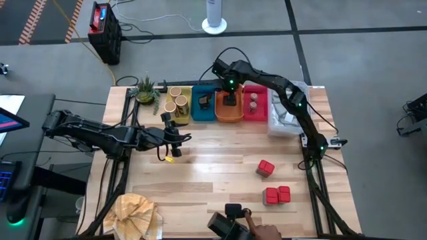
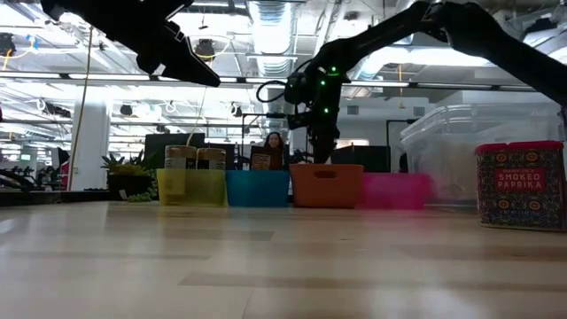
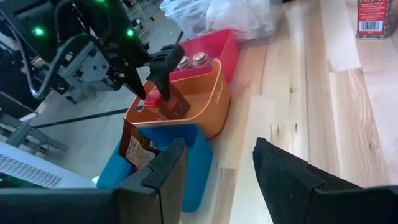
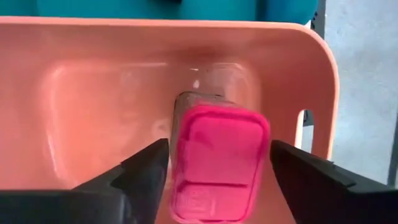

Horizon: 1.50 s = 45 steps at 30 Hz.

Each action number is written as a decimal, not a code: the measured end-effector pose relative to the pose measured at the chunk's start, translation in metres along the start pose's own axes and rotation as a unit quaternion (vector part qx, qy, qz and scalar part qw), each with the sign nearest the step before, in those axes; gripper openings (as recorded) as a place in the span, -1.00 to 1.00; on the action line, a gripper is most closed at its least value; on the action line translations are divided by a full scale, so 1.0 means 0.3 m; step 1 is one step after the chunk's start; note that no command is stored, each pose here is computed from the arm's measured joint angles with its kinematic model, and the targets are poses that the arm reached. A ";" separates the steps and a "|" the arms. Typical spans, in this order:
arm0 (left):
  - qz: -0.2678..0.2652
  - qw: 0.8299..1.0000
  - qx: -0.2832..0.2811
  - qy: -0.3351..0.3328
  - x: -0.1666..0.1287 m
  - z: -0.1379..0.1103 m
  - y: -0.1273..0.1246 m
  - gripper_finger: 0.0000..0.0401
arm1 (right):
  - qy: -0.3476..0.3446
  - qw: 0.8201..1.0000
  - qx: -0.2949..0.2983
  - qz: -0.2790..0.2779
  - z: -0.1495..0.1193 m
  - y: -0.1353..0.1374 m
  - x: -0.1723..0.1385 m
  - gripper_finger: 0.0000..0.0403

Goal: Sort spices by type
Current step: Put the top left red spice bottle into the orange bin, then put the top red spice can into the orange bin

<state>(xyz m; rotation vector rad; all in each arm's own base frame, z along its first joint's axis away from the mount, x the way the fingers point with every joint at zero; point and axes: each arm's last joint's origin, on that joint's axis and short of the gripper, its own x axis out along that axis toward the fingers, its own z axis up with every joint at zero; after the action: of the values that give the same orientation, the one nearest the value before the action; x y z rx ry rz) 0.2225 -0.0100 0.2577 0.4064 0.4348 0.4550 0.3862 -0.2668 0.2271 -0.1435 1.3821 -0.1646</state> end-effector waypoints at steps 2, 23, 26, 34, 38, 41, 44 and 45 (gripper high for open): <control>0.000 1.000 0.000 0.000 0.000 0.000 0.000 -0.13 | -0.003 1.000 0.003 0.000 0.002 0.001 -0.002 0.58; -0.010 0.999 -0.007 0.038 -0.002 -0.028 -0.008 -0.13 | -0.065 0.998 0.004 0.001 -0.003 0.551 -0.439 0.50; -0.012 0.999 -0.011 0.046 -0.003 -0.034 -0.010 -0.13 | -0.053 0.998 0.014 0.019 -0.084 0.679 -0.410 0.50; -0.020 0.999 -0.013 0.037 -0.011 -0.027 -0.022 -0.13 | -0.040 0.997 0.026 0.054 -0.315 0.952 -0.372 0.50; -0.011 1.000 -0.029 -0.002 -0.010 0.003 -0.015 -0.13 | -0.032 0.996 0.050 0.065 -0.374 1.031 -0.407 0.56; -0.006 0.999 -0.042 -0.023 -0.010 0.018 -0.011 -0.13 | -0.020 0.994 0.085 0.068 -0.392 1.065 -0.418 0.66; -0.008 0.999 -0.048 -0.021 -0.011 0.018 -0.012 -0.13 | -0.012 0.991 0.113 0.069 -0.400 1.089 -0.420 0.80; -0.008 0.999 -0.048 -0.020 -0.011 0.016 -0.012 -0.13 | -0.006 0.991 0.118 0.066 -0.402 1.094 -0.417 0.84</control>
<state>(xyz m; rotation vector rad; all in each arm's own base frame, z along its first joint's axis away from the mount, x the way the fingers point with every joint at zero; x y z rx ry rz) 0.2234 -0.0160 0.2610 0.3188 0.3763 0.4496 0.2558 0.0792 0.2607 0.1439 1.3439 -0.2141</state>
